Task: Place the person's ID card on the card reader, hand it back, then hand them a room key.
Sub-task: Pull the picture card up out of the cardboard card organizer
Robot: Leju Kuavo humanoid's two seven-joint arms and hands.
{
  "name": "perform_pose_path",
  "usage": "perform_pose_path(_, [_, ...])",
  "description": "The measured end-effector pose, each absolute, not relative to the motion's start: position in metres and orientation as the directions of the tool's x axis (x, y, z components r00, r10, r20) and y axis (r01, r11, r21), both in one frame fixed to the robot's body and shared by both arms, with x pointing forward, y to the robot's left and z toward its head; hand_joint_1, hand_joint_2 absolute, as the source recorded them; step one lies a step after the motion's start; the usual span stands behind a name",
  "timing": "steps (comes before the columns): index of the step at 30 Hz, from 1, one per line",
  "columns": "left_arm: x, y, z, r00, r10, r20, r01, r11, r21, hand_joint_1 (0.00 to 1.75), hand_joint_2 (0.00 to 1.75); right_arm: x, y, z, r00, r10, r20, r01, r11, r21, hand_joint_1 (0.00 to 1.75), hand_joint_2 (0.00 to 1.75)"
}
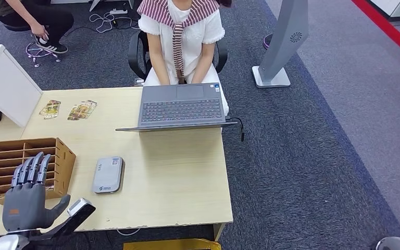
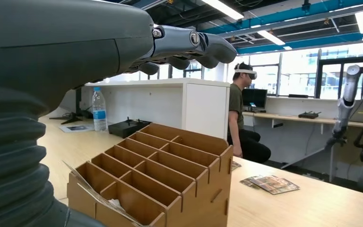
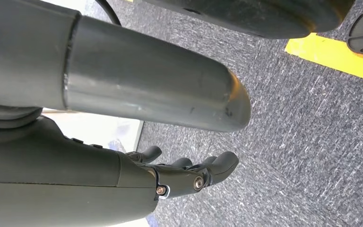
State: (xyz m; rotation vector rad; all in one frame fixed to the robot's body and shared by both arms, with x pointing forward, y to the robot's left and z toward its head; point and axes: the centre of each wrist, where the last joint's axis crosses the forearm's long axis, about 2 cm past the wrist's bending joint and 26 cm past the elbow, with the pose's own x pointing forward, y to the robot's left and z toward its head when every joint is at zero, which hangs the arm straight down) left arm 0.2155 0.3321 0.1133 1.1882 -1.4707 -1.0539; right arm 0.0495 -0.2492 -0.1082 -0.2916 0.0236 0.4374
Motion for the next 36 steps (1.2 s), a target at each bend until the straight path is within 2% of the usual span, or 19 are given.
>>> perform_pose_path(12, [0.234,0.364,0.103,0.057,-0.992,0.111,-0.168,0.1,0.981,0.0,1.75,0.05,-0.249,-0.108,0.896,0.436,-0.083,-0.441,0.855,-0.271,0.0,0.0])
perform_pose_path(36, [0.223,0.381,0.08,0.044,-0.994,0.103,-0.129,0.097,0.987,0.0,1.75,0.051,-0.249,-0.108,0.888,0.454,-0.075,-0.457,0.849,-0.265,0.0,0.0])
